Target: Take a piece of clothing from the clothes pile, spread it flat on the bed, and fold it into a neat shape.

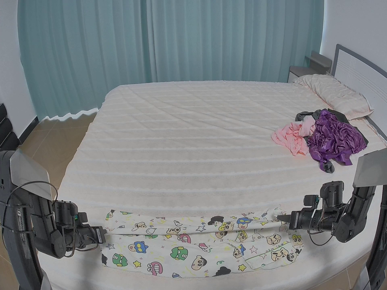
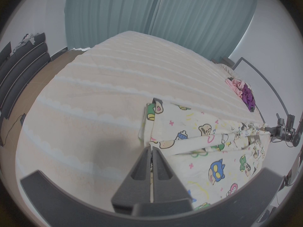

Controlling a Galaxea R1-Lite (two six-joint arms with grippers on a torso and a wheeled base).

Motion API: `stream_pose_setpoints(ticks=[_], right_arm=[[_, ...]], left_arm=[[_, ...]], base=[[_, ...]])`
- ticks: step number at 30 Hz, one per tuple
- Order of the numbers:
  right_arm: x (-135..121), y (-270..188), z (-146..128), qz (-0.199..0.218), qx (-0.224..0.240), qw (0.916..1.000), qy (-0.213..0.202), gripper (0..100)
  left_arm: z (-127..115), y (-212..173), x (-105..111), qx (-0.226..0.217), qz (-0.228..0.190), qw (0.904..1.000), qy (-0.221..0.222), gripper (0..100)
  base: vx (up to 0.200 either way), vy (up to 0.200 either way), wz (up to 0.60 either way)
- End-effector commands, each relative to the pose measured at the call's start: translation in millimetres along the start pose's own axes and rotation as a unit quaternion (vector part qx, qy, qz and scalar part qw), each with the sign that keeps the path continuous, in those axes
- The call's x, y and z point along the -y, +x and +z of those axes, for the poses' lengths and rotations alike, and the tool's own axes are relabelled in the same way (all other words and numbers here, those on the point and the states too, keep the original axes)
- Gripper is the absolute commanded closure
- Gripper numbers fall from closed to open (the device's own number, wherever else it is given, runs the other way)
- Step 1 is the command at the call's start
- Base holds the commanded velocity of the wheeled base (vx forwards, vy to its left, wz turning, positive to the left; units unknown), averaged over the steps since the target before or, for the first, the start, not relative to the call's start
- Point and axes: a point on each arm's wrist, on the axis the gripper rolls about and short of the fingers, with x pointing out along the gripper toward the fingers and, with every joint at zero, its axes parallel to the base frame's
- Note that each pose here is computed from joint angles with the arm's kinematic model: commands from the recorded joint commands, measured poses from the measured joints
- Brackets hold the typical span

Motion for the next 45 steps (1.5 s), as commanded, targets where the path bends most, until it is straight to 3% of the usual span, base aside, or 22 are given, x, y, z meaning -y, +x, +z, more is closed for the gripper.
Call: stream_pose_setpoints(ticks=[1,13,25,33,34,36,37,45], right_arm=[[5,-1,-12,-0.009,-0.023,0.9997,0.003,100],[18,-3,-26,-0.030,-0.050,0.9983,0.002,100],[26,-11,-22,-0.043,-0.037,0.9984,0.008,100],[26,-11,-29,-0.043,-0.053,0.9975,-0.014,100],[26,-10,-31,-0.042,-0.058,0.9973,-0.014,100],[27,-7,-32,-0.042,-0.062,0.9970,-0.018,100],[27,-5,-34,-0.044,-0.064,0.9968,-0.019,0],[27,-11,-29,-0.051,-0.030,0.9979,-0.025,0]], left_arm=[[-13,2,-2,-0.027,0.004,0.9996,-0.005,100],[-16,4,-3,-0.034,0.005,0.9994,-0.006,100],[-10,4,-3,-0.008,0.003,1.0000,-0.001,100],[-14,1,-2,-0.017,0.003,0.9998,-0.006,100],[-16,1,-2,-0.021,0.004,0.9997,-0.007,0],[-19,1,-1,-0.028,0.003,0.9996,-0.007,0],[-20,1,-2,-0.029,0.003,0.9995,-0.007,0],[-20,-1,-3,-0.029,0.002,0.9987,-0.040,0]], base=[[0.000,0.000,0.00],[0.000,0.000,0.00],[0.000,0.000,0.00],[0.000,0.000,0.00],[0.000,0.000,0.00],[0.000,0.000,0.00],[0.000,0.000,0.00],[0.000,0.000,0.00]])
